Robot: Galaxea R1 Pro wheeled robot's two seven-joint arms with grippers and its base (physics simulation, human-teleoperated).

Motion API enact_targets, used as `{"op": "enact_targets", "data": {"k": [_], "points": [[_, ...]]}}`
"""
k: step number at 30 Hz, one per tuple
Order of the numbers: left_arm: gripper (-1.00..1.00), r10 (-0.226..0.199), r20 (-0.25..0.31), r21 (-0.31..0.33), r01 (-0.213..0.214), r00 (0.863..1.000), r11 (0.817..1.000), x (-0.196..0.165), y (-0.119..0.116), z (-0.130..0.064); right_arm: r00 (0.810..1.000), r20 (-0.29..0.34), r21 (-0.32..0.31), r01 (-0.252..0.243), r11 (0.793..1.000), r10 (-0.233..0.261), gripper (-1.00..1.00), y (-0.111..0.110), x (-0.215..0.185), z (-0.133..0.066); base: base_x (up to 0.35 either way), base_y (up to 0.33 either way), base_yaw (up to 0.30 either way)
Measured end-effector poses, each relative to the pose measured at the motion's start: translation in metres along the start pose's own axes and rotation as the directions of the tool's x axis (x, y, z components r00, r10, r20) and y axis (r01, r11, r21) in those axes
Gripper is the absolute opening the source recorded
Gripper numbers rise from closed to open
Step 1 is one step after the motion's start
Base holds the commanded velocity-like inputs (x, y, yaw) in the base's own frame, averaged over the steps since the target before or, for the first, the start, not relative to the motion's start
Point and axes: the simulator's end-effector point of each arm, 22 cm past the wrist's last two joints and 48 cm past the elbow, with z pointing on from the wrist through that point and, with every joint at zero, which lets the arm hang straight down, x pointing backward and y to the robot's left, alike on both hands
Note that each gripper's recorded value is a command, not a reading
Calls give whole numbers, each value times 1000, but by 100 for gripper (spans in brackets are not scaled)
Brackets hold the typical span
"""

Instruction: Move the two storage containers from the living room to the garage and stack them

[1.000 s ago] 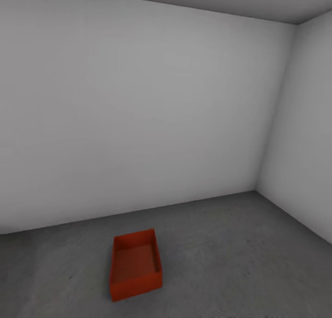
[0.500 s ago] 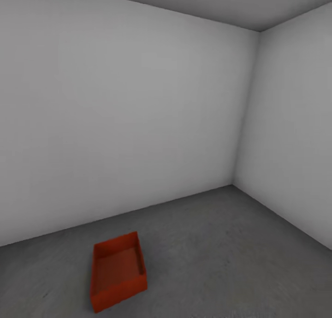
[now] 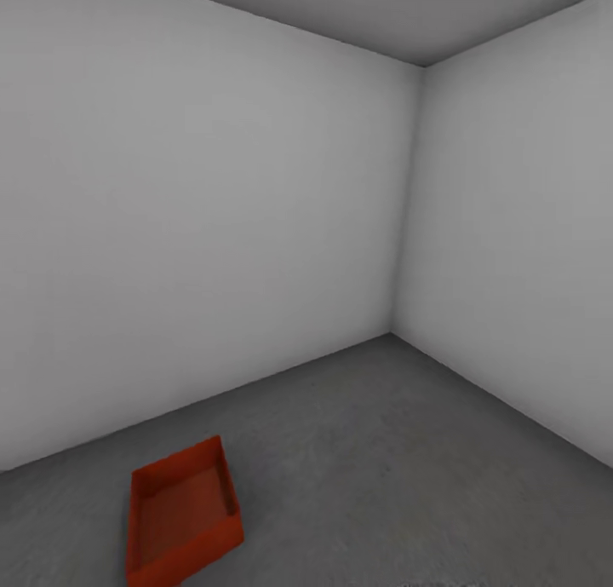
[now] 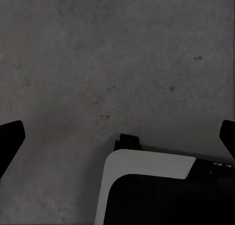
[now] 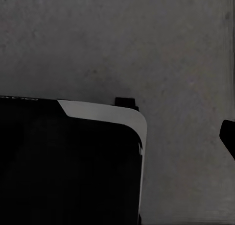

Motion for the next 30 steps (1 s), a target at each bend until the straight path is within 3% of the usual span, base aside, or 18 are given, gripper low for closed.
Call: {"op": "enact_targets", "data": {"k": [30], "points": [[100, 0, 0, 0, 0, 1000, 1000, 0, 0, 0, 1000, -3, 0, 2, 1000, -2, 100, -1, 1, 0, 0, 0, -296]]}}
